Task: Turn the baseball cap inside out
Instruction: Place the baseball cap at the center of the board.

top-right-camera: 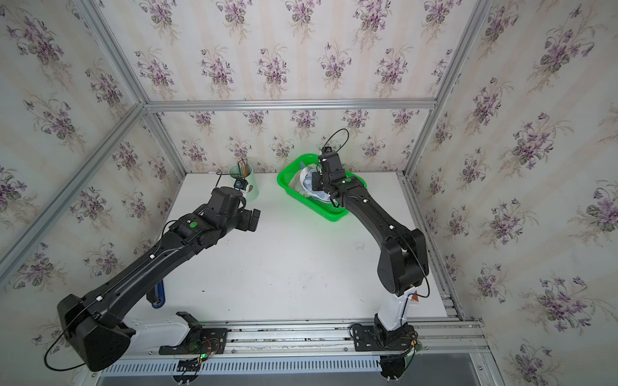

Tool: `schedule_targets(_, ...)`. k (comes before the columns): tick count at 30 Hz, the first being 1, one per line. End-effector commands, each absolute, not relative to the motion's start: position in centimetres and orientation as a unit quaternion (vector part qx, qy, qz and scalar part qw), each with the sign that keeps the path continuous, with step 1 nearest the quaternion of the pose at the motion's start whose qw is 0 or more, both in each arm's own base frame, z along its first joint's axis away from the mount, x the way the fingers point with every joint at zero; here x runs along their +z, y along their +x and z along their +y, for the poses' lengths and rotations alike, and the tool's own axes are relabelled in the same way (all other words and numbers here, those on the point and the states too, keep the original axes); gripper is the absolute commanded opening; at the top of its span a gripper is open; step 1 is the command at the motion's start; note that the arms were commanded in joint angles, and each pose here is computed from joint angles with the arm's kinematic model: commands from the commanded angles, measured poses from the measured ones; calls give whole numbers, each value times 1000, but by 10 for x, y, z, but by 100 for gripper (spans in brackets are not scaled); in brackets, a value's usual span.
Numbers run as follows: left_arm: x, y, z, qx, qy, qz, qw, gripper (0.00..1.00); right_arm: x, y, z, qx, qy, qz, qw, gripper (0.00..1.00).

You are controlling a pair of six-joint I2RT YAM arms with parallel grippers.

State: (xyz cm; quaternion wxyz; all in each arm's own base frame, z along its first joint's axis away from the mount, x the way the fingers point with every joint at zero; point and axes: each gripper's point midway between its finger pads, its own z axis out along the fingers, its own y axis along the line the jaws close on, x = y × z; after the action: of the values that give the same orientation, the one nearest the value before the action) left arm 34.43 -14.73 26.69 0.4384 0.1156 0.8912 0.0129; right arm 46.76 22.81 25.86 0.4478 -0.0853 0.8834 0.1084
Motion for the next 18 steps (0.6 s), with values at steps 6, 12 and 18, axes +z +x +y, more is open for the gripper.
schedule_targets(6,273,337,-145,-69,42,920,385,99,260,352,298,137,-224,865,428,0)
schedule_targets(12,252,332,-134,-92,1,931,354,99,202,293,334,210,-251,869,372,0)
schedule_targets(18,197,322,-136,-109,-18,952,284,99,108,261,356,199,-290,887,300,0)
